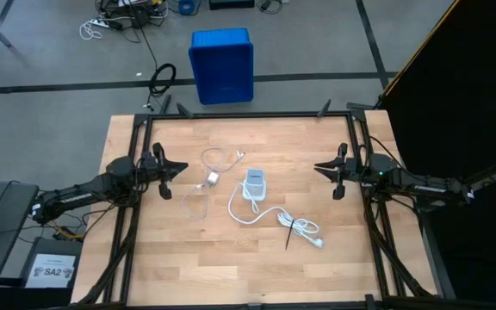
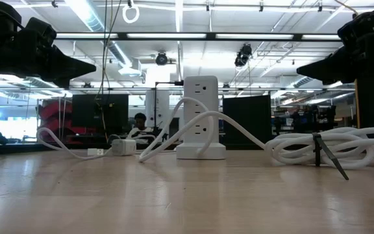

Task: Insert USB
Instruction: Return to Home Position

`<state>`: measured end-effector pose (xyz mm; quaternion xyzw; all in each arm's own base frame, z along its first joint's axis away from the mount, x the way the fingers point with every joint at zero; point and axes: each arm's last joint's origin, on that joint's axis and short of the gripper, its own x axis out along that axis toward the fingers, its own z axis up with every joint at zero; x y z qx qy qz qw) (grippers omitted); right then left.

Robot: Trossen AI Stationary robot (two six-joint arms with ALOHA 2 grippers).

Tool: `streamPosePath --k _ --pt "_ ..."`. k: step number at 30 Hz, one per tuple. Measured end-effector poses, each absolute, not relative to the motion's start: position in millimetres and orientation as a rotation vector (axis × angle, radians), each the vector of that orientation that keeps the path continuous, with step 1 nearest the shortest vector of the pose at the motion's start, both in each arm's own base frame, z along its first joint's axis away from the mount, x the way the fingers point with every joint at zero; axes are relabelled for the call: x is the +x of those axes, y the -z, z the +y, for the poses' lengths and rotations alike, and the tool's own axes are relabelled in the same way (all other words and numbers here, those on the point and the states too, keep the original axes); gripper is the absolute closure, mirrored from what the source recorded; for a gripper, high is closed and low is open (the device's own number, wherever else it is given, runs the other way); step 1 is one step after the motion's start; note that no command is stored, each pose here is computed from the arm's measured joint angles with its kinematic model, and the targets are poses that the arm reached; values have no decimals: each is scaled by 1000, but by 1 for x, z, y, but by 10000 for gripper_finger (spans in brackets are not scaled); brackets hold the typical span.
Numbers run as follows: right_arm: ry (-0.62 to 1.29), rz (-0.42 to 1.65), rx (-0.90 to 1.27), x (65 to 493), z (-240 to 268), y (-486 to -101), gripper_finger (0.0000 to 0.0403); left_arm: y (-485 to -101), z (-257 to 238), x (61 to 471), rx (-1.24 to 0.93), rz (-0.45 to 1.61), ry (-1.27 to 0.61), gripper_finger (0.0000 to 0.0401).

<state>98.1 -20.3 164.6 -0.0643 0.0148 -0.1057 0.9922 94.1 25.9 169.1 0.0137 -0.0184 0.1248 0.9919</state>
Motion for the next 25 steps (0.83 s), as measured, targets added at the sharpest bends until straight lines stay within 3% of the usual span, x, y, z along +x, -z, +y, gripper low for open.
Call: streamPosePath --k 16,25 --pt "212 30 -129 98 -20 -165 355 -169 26 94 27 -37 -250 401" --pt "212 30 -129 98 -20 -165 365 -169 26 94 27 -36 -251 401"
